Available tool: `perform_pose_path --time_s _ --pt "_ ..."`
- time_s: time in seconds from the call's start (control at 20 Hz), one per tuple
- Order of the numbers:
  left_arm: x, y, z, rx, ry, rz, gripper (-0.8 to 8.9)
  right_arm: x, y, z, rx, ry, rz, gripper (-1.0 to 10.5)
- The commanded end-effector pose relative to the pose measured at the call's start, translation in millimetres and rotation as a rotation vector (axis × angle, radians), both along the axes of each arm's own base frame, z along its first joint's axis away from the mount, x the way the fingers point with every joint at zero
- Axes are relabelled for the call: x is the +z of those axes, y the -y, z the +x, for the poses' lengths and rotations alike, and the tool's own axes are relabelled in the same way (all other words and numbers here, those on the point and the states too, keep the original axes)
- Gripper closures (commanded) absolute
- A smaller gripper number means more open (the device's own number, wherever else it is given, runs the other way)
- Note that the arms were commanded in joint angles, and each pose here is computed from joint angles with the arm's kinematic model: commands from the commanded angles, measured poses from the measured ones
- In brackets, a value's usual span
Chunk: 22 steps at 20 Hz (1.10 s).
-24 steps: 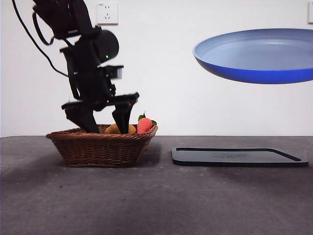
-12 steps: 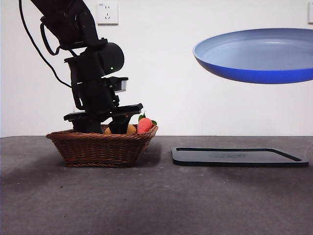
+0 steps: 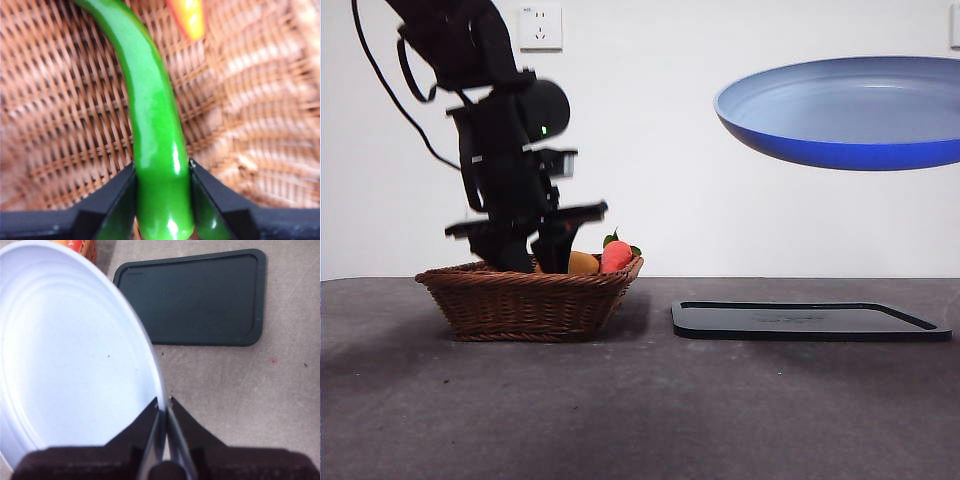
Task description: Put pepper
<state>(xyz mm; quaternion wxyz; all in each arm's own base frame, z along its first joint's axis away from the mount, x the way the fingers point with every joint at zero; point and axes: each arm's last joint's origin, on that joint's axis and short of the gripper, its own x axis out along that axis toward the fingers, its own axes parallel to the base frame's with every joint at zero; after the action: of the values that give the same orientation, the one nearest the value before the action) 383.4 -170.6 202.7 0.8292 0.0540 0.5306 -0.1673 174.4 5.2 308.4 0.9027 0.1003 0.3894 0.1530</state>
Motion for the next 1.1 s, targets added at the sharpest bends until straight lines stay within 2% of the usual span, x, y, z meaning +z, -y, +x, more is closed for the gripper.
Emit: perform_pose_path --time_s 0.05,0.3,0.5,0.6,0.85,0.95,1.1 --pt "29.1 -0.2 -3.4 -0.002 0.072 -0.041 7.28 3.5 0.0 5.8 0.0 0.015 0.007 9.4" --pt "90.2 -10.3 -30.4 -0.02 0.182 -0.119 7.27 -9.8 0.3 22.9 -0.005 -0.063 0.018 9.4" --pt "136.0 -6.1 -66.8 -0.152 0.219 -0.283 7.27 -30.1 0.8 48.6 -0.028 -0.152 0.043 9.4" --pt "148.1 5.9 -83.7 -0.247 0.213 -0.359 7.27 -41.9 -0.1 61.3 -0.04 -0.197 0.057 9.4" --pt "143.3 59.5 -118.0 -0.444 0.165 -0.379 7.27 -60.7 -6.6 79.3 -0.052 -0.265 0.09 9.4" --pt "134.9 83.8 -128.5 -0.528 0.164 -0.368 7.27 -62.0 -8.3 81.2 -0.032 -0.274 0.139 9.4" --pt "111.0 115.2 -135.4 -0.587 0.165 -0.285 7.27 -61.7 -8.9 81.1 -0.036 -0.285 0.171 9.4"
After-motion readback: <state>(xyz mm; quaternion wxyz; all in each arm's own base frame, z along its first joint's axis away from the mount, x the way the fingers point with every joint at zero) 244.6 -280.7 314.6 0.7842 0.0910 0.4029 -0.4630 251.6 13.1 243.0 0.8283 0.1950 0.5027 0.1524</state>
